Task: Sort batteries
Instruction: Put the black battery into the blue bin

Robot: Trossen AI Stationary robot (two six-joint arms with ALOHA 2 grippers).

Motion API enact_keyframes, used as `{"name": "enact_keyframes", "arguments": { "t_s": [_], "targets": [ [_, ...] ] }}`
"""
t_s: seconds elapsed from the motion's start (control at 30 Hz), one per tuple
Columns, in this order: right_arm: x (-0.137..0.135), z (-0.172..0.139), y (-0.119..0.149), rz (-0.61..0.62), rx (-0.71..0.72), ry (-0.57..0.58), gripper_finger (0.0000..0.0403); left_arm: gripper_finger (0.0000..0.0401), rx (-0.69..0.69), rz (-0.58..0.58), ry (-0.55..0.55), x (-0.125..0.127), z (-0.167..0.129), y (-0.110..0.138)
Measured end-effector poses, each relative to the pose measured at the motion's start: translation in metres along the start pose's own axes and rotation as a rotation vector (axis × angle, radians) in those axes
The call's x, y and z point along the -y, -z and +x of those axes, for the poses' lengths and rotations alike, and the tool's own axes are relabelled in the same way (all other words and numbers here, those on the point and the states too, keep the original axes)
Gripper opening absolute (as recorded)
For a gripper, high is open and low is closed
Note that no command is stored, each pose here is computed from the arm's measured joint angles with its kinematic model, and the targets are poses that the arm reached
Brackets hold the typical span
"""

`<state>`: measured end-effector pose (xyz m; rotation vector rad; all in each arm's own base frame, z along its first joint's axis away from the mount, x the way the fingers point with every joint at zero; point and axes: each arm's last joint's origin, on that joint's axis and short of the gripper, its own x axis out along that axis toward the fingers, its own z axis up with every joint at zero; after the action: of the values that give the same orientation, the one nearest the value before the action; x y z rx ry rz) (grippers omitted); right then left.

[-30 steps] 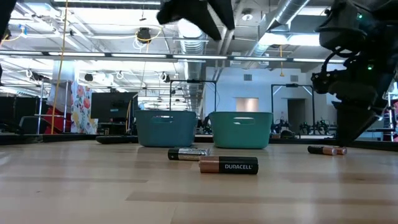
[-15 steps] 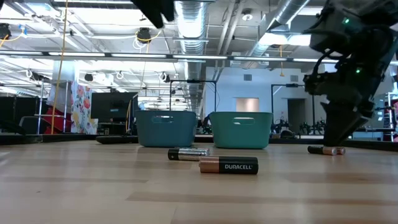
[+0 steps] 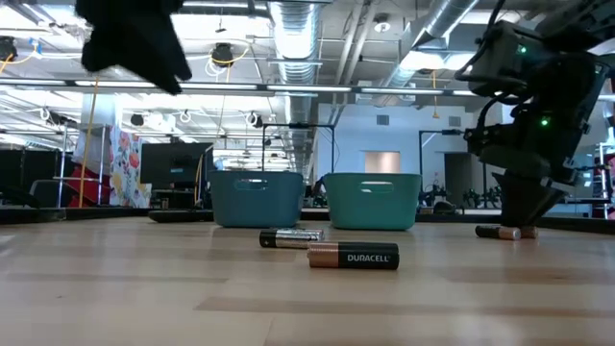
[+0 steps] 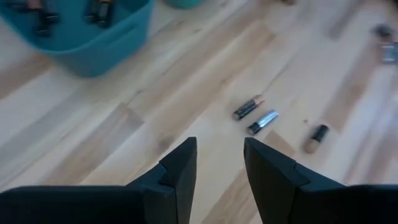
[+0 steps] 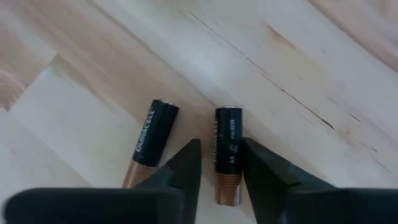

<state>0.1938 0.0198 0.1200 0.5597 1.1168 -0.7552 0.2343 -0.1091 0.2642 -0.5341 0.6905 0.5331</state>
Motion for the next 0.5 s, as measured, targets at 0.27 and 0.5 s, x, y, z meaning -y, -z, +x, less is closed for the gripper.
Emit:
{"name": "enact_keyframes", "arguments": {
  "t_s": [0.27, 0.5],
  "targets": [
    [-0.002, -0.012, -0.008, 0.043, -0.003, -0.065, 0.0017, 0.0128, 0.080, 0.063, 0.191, -0.074, 0.013, 0.045],
    [-0.002, -0.035, -0.022, 0.081, -0.086, 0.060, 0.0014, 0.0128, 0.063, 0.061, 0.242, -0.127, 0.015, 0.073]
  ]
}}
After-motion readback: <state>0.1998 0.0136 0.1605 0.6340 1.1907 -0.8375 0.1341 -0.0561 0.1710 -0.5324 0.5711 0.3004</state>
